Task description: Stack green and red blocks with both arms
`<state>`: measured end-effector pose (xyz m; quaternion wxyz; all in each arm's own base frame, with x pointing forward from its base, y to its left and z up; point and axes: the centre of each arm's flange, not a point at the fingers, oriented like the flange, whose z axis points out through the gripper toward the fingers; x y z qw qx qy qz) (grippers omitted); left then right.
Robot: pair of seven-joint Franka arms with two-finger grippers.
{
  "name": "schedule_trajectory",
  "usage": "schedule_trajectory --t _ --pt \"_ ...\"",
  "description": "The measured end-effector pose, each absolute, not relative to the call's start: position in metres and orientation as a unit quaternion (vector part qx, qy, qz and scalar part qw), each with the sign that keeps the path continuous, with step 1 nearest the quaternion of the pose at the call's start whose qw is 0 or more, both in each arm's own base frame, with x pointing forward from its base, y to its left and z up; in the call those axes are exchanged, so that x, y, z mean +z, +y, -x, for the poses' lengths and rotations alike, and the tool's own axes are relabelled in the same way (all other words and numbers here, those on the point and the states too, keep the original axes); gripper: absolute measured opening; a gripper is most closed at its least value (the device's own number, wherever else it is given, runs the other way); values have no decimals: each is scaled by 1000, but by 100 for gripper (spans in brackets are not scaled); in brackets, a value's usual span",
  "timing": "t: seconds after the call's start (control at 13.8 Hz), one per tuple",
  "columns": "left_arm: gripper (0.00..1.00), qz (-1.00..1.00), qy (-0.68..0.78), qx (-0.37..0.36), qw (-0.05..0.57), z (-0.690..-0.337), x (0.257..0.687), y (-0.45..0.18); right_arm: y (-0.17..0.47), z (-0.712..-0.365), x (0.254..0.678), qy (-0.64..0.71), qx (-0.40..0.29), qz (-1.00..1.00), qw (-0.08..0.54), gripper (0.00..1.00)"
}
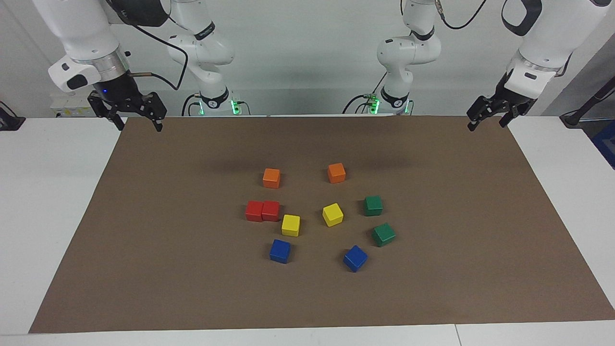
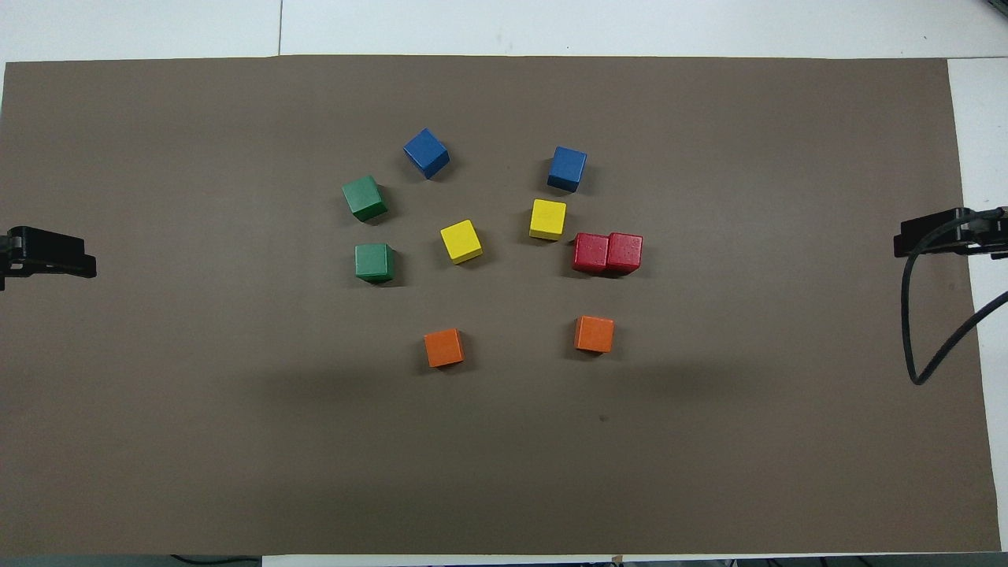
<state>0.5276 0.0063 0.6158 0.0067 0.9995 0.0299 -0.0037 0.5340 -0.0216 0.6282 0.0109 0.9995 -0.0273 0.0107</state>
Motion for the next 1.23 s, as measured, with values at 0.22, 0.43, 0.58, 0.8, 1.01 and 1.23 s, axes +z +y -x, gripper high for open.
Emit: schedule_trajectory --t 0.22,0.43,0.58,0.8,1.01,1.23 --pt "100 -1000 29 -4 7 -528 616 6 -22 -535 629 -27 17 -999 11 100" --pt "100 -1000 28 -3 7 -527 616 6 -20 -536 630 -25 22 -999 11 100" --pt "100 -1000 28 -2 7 -527 617 5 -18 -537 630 -24 22 -999 11 100" --pt "100 -1000 28 -2 7 -527 617 5 -18 -537 630 -24 22 -999 11 100" --pt "100 -1000 19 -3 6 -527 615 -4 -18 -537 630 -24 22 -999 11 100" --pt "100 -1000 -1 2 7 -528 607 -43 -15 -537 629 -22 21 -999 11 100"
